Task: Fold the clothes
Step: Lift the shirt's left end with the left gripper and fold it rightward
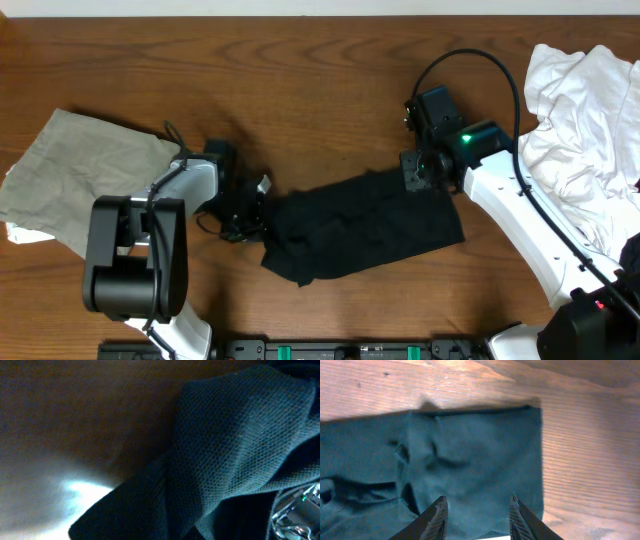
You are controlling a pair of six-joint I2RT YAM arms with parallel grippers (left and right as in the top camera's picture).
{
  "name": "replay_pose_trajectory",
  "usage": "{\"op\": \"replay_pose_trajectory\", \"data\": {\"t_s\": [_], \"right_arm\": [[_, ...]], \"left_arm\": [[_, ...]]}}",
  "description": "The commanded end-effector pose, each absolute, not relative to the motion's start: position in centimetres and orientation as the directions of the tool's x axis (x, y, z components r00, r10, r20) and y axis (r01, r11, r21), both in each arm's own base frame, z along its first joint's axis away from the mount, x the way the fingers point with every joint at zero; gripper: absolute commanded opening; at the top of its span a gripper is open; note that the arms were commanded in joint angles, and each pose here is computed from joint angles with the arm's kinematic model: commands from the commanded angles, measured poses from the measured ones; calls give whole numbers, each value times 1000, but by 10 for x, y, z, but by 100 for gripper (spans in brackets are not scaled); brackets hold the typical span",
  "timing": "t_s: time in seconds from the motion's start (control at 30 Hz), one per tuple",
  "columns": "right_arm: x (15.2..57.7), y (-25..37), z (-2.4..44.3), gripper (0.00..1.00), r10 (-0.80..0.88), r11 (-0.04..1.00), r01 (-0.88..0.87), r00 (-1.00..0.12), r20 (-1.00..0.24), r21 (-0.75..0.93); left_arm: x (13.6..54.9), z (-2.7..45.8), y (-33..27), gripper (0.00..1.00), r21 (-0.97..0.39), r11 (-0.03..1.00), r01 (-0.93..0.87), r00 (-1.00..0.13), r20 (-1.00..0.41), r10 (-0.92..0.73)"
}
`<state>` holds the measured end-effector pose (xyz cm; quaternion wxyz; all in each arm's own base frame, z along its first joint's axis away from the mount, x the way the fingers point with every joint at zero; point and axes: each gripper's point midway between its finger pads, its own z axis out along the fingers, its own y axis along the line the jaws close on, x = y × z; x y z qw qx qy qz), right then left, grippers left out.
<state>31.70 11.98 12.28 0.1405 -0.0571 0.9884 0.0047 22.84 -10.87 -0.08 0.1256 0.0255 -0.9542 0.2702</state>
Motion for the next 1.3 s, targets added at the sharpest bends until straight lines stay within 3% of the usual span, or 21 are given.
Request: {"op": "replay_pose_trajectory", "data": {"t_s": [0.0, 0.33, 0.57, 0.77, 0.97, 1.13, 1.27], "right_arm": [[321, 98, 121, 38, -29, 999, -16, -959, -281, -50], [334, 76, 102, 41, -2, 999, 10, -970, -242, -48], [329, 71, 45, 37, 20, 994, 29, -996, -83, -105], [330, 52, 31, 35, 116, 979, 124, -991, -62, -159], [325, 30, 33, 36, 177, 969, 180, -984, -36, -172], [320, 26, 33, 36, 176, 968, 176, -984, -15, -181], [320, 28, 33, 36, 177, 969, 176, -984, -11, -171]], "left_arm": [[235, 13, -89, 6, -489, 864, -117, -977, 213, -12], [273, 81, -29, 6, -504, 827, -248, -962, 30, -270], [284, 122, -24, 6, -508, 832, -224, -959, -36, -281], [294, 170, -24, 6, -513, 825, -236, -951, -53, -305], [313, 204, -53, 6, -538, 813, -221, -942, -98, -321], [322, 208, -110, 6, -557, 823, -112, -963, -142, -227], [315, 198, -151, 6, -483, 875, -38, -976, -169, -136]]}}
